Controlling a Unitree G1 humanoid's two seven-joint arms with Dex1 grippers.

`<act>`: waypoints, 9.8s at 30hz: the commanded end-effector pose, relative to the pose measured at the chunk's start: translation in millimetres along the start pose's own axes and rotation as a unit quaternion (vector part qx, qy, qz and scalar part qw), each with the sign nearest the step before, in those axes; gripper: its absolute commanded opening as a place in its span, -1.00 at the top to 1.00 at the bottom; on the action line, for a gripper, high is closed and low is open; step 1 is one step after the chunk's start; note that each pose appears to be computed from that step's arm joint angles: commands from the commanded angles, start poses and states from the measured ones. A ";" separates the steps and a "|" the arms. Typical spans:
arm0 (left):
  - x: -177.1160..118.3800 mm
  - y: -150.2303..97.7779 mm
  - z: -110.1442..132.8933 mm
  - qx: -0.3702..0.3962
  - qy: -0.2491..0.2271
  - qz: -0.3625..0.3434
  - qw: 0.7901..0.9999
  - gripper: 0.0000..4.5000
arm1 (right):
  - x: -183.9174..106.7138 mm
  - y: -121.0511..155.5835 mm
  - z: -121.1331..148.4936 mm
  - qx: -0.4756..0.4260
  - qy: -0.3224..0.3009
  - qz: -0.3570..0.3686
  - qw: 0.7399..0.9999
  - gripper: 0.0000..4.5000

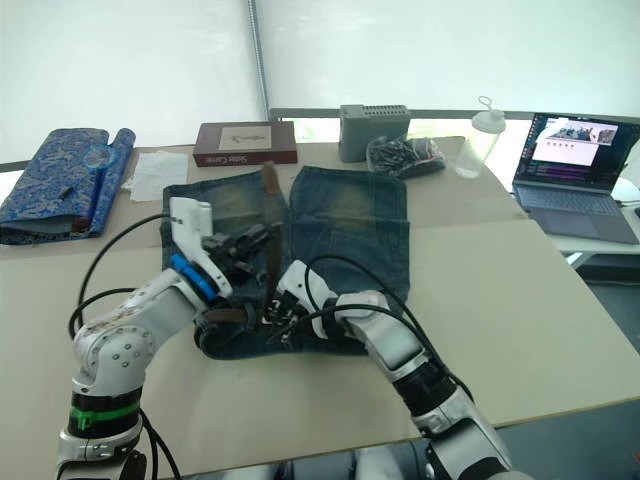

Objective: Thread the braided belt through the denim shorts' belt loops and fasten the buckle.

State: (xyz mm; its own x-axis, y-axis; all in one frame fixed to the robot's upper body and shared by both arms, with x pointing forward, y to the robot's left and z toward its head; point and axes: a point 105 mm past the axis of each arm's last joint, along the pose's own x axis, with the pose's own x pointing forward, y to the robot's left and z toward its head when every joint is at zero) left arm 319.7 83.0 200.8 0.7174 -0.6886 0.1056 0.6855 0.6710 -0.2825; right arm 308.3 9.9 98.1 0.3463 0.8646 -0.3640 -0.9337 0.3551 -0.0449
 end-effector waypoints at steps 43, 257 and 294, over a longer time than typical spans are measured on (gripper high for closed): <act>40.3 -35.6 -44.1 0.468 0.037 -0.122 0.874 0.67 | -117.6 -46.8 50.7 0.329 -0.144 -0.230 0.904 1.00; 26.3 -13.8 -20.8 0.426 0.031 -0.042 0.903 -0.84 | -106.8 -27.3 69.2 0.348 -0.231 -0.201 0.886 1.00; -83.9 60.8 -4.0 0.556 0.242 -0.165 0.778 1.00 | -64.4 15.2 22.9 -0.066 -0.027 -0.062 0.996 0.10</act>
State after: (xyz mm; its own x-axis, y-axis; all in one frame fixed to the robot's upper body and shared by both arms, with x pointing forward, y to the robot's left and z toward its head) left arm 301.3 177.2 155.8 0.5274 -0.7116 -0.4642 0.7366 0.1107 0.6672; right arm 273.7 -39.4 130.0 0.4699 0.8109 -0.3488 -0.8822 0.4455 -0.1527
